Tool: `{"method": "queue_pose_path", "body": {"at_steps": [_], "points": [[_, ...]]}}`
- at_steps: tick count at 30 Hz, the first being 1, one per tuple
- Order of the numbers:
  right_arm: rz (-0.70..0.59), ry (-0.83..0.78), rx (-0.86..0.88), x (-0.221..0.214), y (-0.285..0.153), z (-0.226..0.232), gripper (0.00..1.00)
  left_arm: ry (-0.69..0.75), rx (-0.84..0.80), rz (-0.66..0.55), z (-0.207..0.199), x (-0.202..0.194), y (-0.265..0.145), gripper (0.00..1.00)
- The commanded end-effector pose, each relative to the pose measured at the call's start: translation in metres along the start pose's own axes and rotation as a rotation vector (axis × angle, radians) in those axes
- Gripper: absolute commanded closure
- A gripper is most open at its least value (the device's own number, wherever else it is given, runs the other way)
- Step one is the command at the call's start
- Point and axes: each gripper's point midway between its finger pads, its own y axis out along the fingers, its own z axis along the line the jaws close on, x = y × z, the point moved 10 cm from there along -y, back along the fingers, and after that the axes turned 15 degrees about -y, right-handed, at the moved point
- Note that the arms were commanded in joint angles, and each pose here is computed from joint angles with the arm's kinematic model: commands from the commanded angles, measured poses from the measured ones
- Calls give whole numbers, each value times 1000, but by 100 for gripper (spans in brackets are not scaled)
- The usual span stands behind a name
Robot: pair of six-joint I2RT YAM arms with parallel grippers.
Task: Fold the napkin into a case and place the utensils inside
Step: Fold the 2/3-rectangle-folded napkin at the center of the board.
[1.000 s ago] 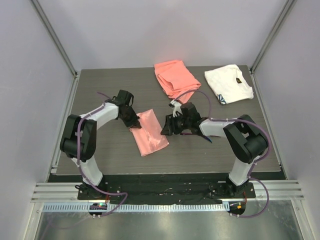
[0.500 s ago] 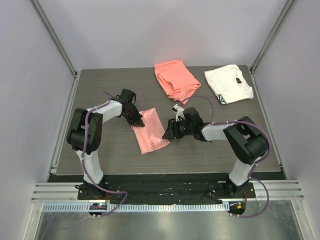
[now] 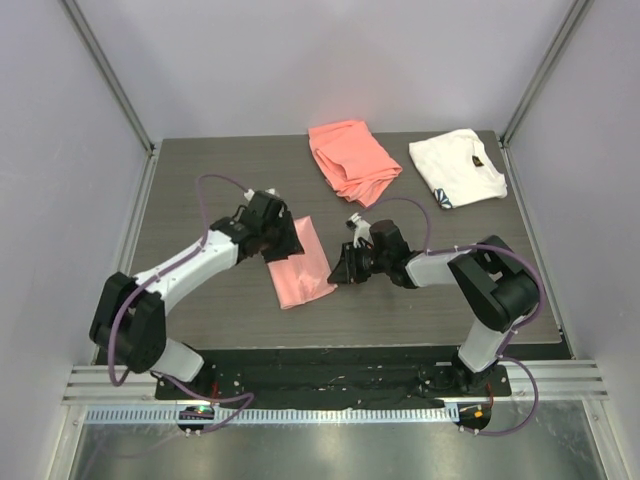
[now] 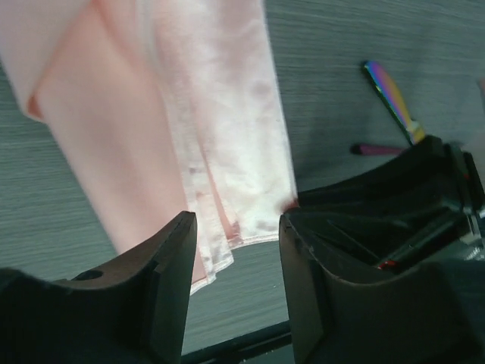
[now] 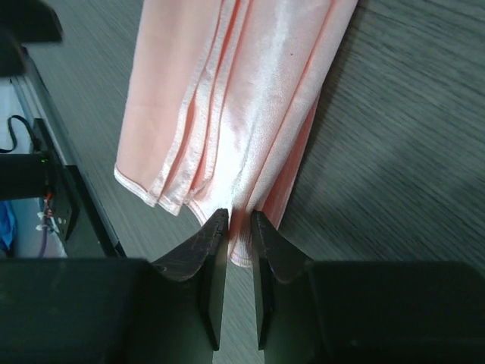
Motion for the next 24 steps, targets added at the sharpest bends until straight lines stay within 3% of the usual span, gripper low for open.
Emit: {"method": "queue_pose_path", "body": {"at_steps": [1, 4, 15, 24], "points": [[-74, 2, 85, 13, 0, 9, 79, 71, -103, -88, 5, -29, 0, 46], [-86, 35, 120, 20, -1, 15, 92, 138, -184, -144, 7, -51, 1, 42], [-152, 301, 51, 19, -10, 24, 96, 504, -97, -400, -7, -103, 5, 30], [-201, 381, 41, 27, -20, 32, 99, 598, -44, -380, -21, -122, 31, 28]]}}
